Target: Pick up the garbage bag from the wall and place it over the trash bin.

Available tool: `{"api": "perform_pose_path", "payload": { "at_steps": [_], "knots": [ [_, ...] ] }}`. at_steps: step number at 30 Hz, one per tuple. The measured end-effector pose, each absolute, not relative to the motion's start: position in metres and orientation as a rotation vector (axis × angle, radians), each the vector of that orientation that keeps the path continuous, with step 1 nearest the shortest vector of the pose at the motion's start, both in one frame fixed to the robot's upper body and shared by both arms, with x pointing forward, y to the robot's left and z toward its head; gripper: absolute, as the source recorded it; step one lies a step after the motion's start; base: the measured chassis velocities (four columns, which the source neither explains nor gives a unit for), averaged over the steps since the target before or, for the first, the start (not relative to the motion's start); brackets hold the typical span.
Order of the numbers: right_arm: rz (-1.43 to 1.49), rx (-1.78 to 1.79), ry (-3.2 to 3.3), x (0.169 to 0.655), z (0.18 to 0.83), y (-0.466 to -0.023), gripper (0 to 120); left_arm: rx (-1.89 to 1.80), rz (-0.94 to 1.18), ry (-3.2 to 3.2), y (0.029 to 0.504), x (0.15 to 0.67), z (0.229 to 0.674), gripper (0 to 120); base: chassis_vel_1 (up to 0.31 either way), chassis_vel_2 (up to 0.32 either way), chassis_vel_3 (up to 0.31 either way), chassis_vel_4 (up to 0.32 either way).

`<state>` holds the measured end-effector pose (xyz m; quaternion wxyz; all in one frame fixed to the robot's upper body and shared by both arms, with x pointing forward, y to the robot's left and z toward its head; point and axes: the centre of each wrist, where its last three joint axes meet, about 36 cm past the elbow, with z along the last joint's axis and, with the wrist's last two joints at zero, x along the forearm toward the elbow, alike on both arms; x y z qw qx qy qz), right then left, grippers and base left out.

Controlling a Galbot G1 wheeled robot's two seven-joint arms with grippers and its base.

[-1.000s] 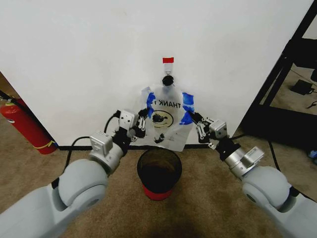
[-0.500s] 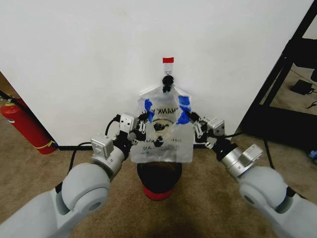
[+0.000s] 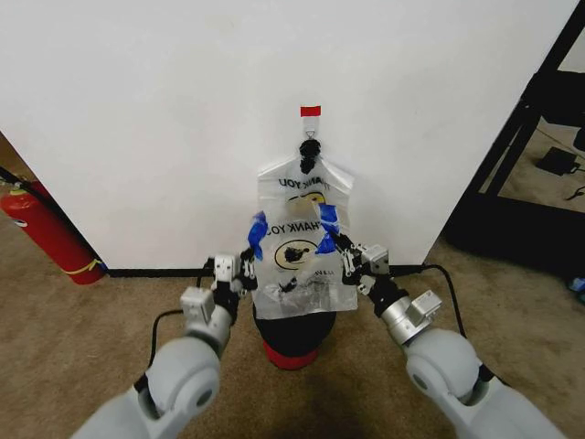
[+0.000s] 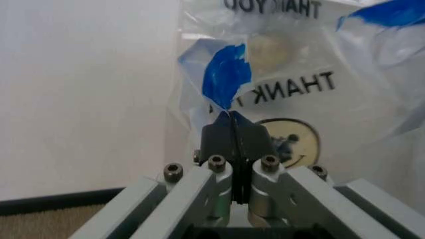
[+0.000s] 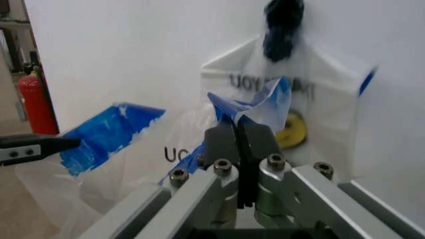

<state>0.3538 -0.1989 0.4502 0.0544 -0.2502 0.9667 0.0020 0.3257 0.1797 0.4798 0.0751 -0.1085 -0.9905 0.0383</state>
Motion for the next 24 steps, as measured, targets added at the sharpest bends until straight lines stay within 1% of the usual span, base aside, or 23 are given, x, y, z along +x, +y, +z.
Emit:
{"api": "perform_pose_path", "payload": {
  "at_steps": [6, 9, 17, 24],
  "knots": [
    [0.163, -0.736, 3.013, 0.327, 0.427, -0.179, 0, -0.317, 0.074, -2.969, 0.183, 0.313, 0.471, 0, 0.000, 0.000, 0.000, 0.000],
    [0.189, -0.728, 3.052, 0.316, 0.416, -0.176, 0, -0.313, 0.072, -2.965, 0.184, 0.310, 0.469, 0, 0.000, 0.000, 0.000, 0.000],
    [0.235, -0.657, 3.168, 0.296, 0.396, -0.171, 0, -0.316, 0.070, -2.910, 0.172, 0.290, 0.445, 0, 0.000, 0.000, 0.000, 0.000],
    [0.208, -0.627, 3.237, 0.281, 0.389, -0.170, 0, -0.321, 0.061, -2.868, 0.161, 0.264, 0.426, 0, 0.000, 0.000, 0.000, 0.000]
  ]
}}
